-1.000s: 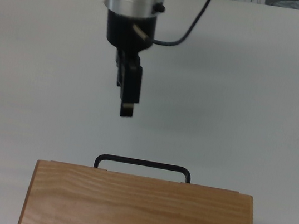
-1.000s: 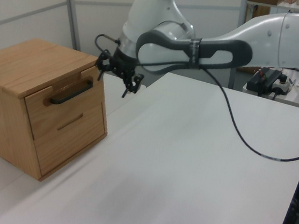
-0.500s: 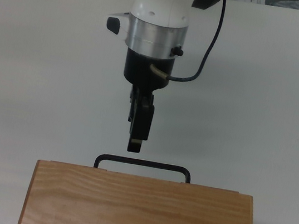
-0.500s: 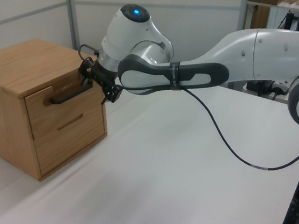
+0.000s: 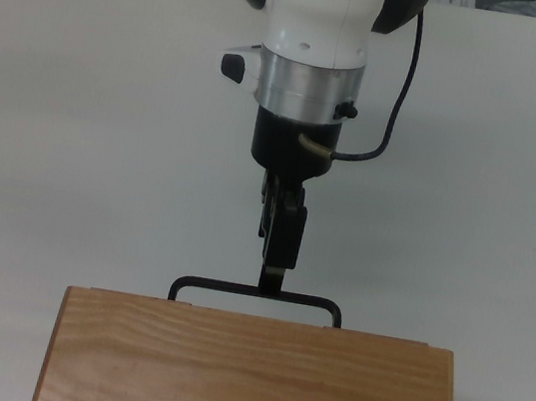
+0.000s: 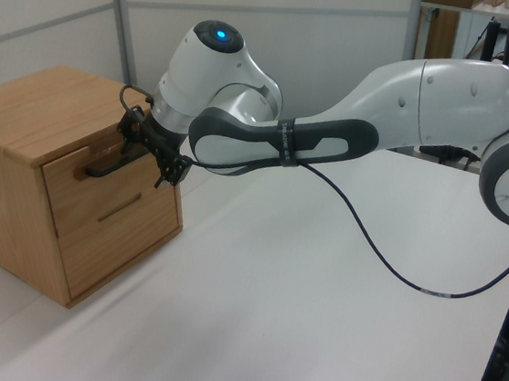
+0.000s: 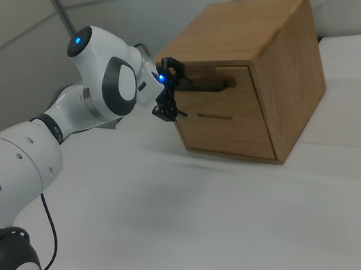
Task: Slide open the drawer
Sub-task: 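Lower the gripper onto the black handle and close it, then pull the handle outward, sliding the upper drawer out of the cabinet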
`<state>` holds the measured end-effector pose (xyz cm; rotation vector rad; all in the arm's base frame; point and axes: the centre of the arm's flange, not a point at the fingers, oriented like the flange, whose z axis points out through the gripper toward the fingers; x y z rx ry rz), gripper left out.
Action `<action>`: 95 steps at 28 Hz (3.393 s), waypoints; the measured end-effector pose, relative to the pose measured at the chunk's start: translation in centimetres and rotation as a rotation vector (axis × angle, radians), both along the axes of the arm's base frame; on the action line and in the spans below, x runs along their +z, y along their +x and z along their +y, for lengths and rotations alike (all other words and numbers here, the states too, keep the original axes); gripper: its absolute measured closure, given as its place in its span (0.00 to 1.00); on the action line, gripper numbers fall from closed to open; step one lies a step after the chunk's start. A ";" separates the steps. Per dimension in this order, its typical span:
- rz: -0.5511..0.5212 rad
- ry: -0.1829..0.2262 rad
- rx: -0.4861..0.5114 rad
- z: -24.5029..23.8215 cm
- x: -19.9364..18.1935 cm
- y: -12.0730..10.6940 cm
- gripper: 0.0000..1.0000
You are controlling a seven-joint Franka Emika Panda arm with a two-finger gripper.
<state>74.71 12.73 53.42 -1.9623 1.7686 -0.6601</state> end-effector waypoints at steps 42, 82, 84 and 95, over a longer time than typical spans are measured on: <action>-0.017 -0.040 -0.055 -3.1 -1.4 1.9 0.93; 0.125 -0.092 -0.021 -2.1 1.2 -6.9 0.84; 0.134 -0.094 -0.016 -2.0 1.3 -7.8 0.84; 0.187 -0.112 0.013 -2.0 1.6 -12.2 0.84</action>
